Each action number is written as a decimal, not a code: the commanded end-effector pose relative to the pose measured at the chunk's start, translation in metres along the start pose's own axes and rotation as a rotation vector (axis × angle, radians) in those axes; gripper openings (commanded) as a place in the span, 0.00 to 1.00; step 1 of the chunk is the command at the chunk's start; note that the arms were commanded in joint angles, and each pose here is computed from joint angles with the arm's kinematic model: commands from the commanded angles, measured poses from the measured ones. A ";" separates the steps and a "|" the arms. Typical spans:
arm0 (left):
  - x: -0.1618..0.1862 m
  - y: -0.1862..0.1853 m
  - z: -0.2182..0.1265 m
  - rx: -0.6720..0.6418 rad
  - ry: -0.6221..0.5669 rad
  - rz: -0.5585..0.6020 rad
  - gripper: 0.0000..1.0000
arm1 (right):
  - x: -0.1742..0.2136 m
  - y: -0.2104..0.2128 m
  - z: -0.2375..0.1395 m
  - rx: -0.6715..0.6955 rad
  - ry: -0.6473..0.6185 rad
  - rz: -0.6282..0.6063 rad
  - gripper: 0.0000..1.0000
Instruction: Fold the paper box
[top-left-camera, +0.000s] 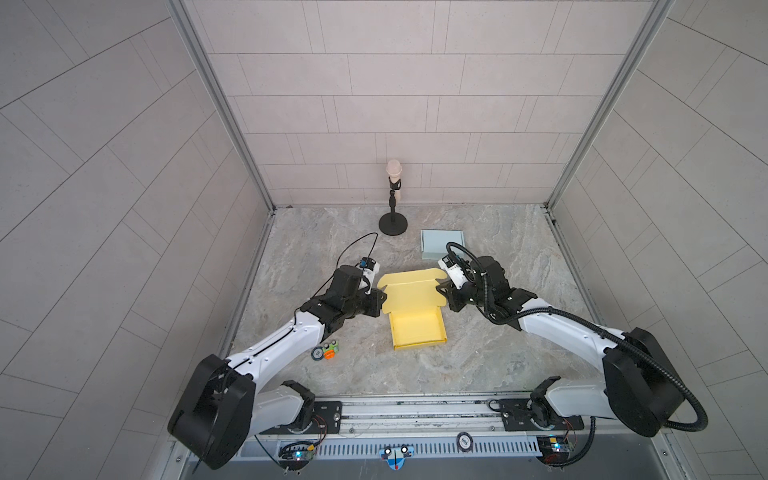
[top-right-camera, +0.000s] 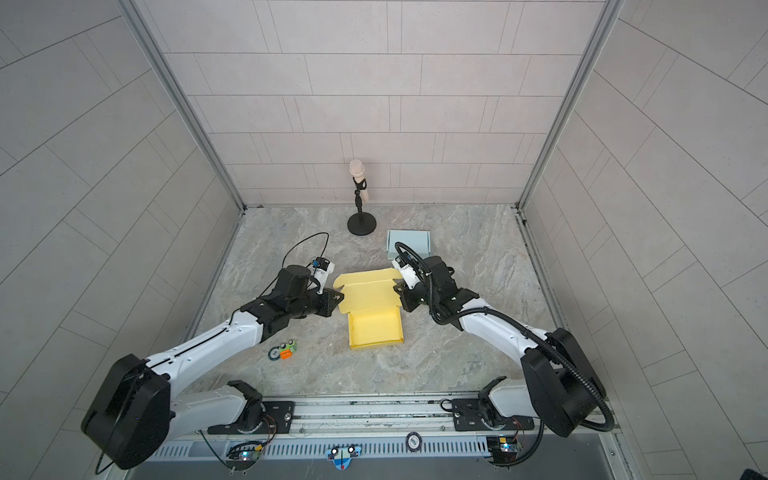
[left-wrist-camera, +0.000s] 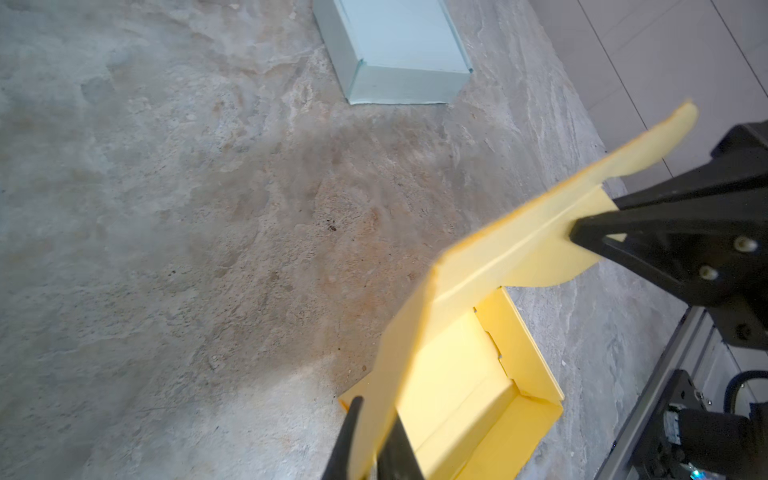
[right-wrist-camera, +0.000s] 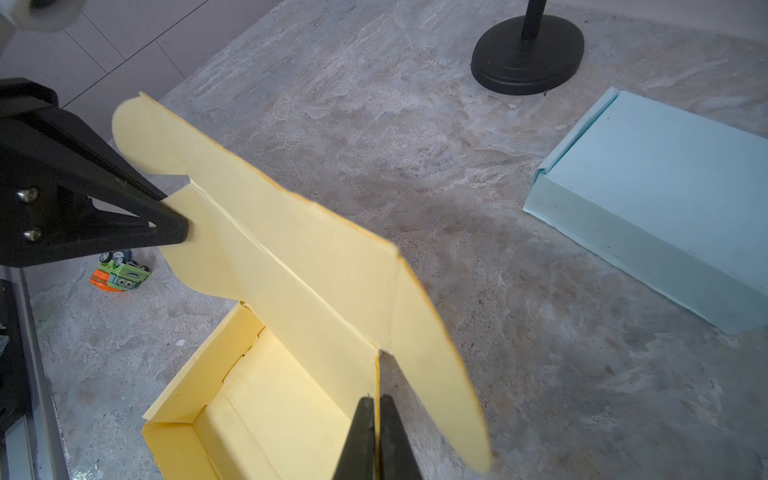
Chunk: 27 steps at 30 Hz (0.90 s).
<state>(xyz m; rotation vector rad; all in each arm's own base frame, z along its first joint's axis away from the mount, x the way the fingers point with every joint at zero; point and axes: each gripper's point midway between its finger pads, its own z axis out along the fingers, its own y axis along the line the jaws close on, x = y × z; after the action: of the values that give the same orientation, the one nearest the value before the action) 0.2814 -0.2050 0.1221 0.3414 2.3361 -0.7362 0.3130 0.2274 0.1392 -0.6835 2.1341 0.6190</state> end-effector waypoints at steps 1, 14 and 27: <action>0.000 0.005 -0.005 -0.035 -0.006 0.014 0.06 | 0.003 -0.007 -0.003 0.042 0.007 -0.003 0.08; 0.003 -0.006 -0.005 -0.036 0.006 0.061 0.00 | -0.001 -0.017 -0.009 0.113 0.009 0.017 0.16; -0.007 -0.010 -0.008 -0.044 -0.033 0.063 0.00 | -0.001 -0.015 -0.006 0.127 0.014 0.032 0.08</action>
<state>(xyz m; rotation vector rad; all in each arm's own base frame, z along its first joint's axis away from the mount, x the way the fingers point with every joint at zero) 0.2730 -0.2116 0.1223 0.3964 2.3308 -0.6837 0.3146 0.2164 0.1345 -0.6157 2.1836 0.5361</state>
